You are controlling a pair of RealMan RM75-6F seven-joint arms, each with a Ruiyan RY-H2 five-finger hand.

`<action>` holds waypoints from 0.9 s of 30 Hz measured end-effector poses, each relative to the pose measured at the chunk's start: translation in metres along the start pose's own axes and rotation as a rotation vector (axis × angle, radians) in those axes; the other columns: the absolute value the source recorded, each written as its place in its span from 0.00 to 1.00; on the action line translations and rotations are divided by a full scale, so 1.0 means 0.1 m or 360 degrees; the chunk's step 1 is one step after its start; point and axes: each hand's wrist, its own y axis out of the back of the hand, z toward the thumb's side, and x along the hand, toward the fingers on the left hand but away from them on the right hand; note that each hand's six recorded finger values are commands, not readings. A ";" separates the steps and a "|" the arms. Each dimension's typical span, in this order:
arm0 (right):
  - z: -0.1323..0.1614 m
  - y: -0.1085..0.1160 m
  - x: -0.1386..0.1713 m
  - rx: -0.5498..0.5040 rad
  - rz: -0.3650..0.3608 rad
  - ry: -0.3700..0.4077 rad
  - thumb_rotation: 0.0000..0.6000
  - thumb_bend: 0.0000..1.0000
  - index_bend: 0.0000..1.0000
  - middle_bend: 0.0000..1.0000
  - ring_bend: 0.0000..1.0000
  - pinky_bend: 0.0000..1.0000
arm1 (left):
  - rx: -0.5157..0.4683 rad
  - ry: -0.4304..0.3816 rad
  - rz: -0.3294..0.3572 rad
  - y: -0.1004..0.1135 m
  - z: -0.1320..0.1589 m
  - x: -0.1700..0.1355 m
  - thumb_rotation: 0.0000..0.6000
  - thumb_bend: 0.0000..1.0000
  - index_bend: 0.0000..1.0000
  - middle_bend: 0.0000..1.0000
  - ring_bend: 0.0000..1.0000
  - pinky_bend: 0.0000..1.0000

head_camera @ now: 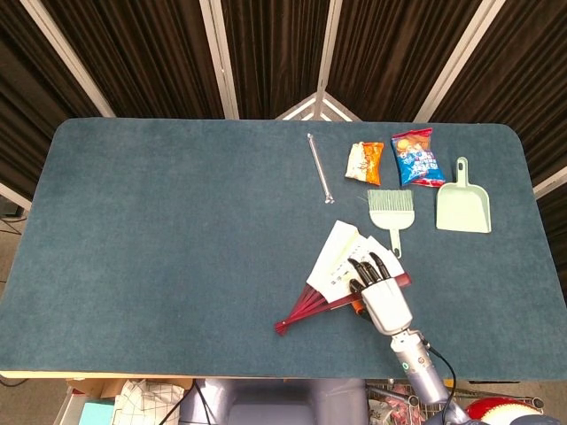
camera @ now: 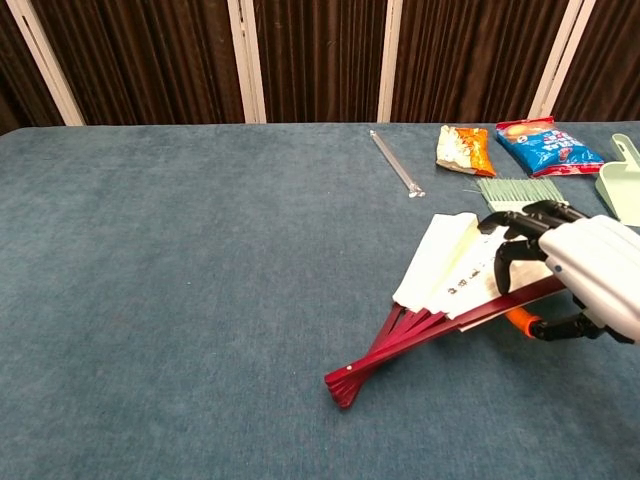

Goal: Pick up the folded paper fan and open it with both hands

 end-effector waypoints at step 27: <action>0.02 1.81 -0.94 0.0004 -0.0051 0.0290 1.00 0.43 0.90 0.22 0.26 0.14 | 0.0008 -0.0096 -0.0035 -0.07 0.11 0.00 1.00 0.38 0.06 0.00 0.00 0.00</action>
